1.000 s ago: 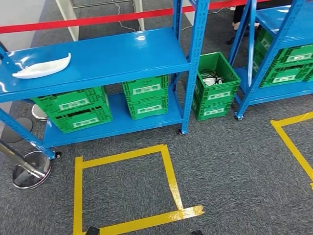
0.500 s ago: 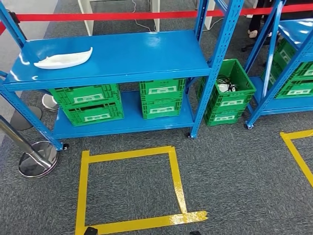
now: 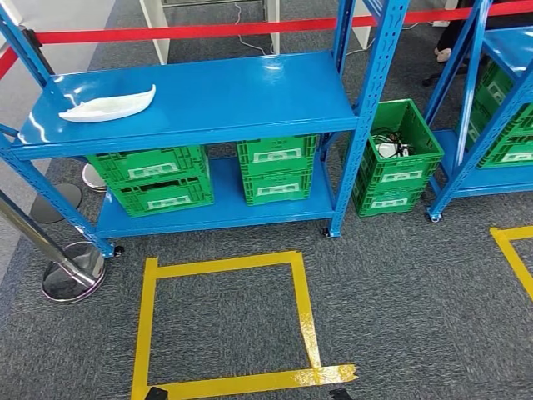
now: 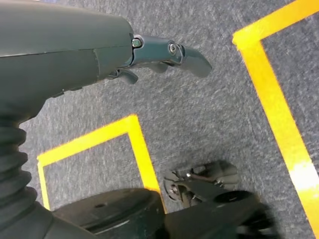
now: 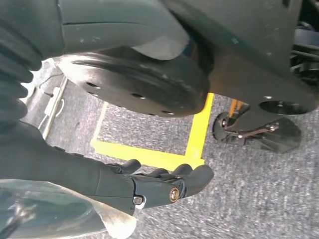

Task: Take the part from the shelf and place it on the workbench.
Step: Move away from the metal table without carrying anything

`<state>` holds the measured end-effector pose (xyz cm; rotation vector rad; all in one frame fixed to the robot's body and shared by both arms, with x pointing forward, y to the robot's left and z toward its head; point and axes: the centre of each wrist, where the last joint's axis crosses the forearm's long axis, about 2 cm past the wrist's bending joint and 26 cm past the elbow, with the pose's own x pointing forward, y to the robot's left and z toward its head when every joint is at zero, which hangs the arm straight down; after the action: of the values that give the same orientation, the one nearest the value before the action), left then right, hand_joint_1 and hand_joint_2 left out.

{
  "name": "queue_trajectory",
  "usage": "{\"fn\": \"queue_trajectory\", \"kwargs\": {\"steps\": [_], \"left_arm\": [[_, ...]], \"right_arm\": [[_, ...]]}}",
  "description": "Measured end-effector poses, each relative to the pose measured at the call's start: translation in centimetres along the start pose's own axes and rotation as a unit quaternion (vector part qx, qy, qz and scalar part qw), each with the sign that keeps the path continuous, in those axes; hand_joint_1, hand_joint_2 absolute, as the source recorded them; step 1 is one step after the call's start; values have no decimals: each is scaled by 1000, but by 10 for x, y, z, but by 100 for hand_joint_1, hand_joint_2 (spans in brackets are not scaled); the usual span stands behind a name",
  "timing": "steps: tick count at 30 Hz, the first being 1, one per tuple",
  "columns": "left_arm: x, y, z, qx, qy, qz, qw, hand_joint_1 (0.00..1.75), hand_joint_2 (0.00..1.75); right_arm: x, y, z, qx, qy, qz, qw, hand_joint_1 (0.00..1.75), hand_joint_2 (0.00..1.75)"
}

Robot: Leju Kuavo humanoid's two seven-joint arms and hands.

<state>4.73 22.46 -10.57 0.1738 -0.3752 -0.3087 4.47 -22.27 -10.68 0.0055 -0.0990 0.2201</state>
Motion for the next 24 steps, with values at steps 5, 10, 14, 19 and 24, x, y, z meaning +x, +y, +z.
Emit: {"fn": "queue_trajectory", "kwargs": {"steps": [5,10,14,19,24], "left_arm": [[-18,0,4,-12,30,23,999,0,0],[-40,0,9,-23,62,50,997,0,0],[-44,8,7,-23,68,68,995,0,0],[-30,25,-1,-12,48,89,995,0,0],[-14,43,-8,-2,21,108,994,0,0]], "right_arm": [[8,-9,0,-18,-16,-8,1000,0,44],[15,-22,0,-31,-40,-33,998,0,0],[6,-28,-1,-32,-42,-48,997,0,0],[-30,-26,-2,-23,-16,-64,998,0,0],[-57,-23,-1,-15,3,-75,997,0,44]]}}
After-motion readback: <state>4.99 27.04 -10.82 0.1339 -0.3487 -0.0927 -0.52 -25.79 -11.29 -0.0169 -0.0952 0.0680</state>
